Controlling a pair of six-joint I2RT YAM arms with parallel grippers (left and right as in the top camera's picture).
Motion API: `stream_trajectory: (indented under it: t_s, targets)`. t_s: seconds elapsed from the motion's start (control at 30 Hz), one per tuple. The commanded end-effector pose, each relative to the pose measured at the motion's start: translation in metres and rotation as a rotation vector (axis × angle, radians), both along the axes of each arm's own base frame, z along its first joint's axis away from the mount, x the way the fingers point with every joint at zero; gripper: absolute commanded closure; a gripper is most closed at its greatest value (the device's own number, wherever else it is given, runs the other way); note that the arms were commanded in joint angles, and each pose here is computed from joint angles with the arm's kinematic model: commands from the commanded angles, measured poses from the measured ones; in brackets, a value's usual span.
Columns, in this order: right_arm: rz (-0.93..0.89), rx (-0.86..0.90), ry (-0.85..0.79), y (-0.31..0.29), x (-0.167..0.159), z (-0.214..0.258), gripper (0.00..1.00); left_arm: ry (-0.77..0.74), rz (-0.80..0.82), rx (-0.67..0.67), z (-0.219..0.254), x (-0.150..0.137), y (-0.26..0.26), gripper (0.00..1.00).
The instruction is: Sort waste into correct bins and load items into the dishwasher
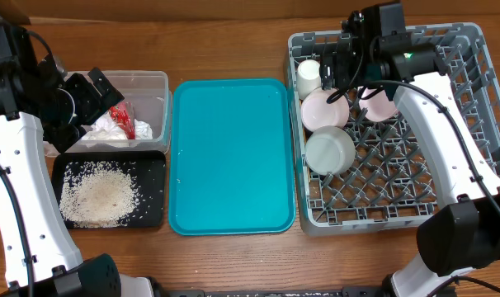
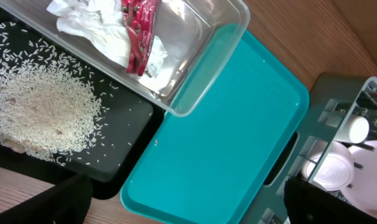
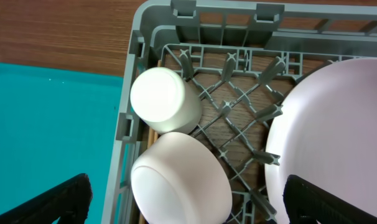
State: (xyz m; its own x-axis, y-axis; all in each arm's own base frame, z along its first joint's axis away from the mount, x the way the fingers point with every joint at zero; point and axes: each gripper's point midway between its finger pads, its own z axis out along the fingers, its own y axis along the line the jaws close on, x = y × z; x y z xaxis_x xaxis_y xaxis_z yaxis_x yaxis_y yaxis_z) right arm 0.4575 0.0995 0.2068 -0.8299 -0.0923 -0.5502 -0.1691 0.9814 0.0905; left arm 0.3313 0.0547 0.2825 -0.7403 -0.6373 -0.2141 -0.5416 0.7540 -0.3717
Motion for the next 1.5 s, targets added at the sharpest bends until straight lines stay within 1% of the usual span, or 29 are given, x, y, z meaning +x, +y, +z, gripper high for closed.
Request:
stream_trajectory:
  t_s: [0.0,0.47,0.63,0.77,0.87,0.9,1.1,1.3,1.47]
  targets:
    - [-0.001,0.012,-0.045,0.001,0.005,0.017,0.0,-0.02,-0.02,0.006,0.005,0.002,-0.001,0.0]
    - [-0.001,0.014,-0.053,0.001,0.004,0.021,0.0,-0.02,-0.02,0.006,0.005,0.002,-0.001,0.0]
    - [0.003,0.027,-0.122,0.001,-0.006,0.053,0.0,-0.02,-0.02,0.006,0.005,0.002,-0.001,0.0]
    - [0.005,0.047,-0.221,-0.002,-0.022,0.097,0.0,-0.02,-0.02,0.006,0.005,0.002,-0.001,0.0]
    - [0.005,0.066,-0.319,-0.006,-0.043,0.138,0.0,-0.02,-0.02,0.006,0.005,0.002,-0.001,0.0]
    - [0.005,0.069,-0.334,-0.006,-0.046,0.144,0.0,-0.02,-0.02,0.006,0.005,0.002,-0.001,0.0]
    - [0.005,0.104,-0.514,-0.016,-0.096,0.213,0.0,-0.02,-0.02,0.007,0.005,0.002,-0.001,0.0]
    - [0.005,0.14,-0.7,-0.029,-0.159,0.274,0.0,-0.02,-0.021,0.006,0.005,0.002,-0.001,0.0]
    - [0.005,0.167,-0.838,-0.04,-0.215,0.31,0.0,-0.02,-0.021,0.006,0.005,0.002,-0.001,0.0]
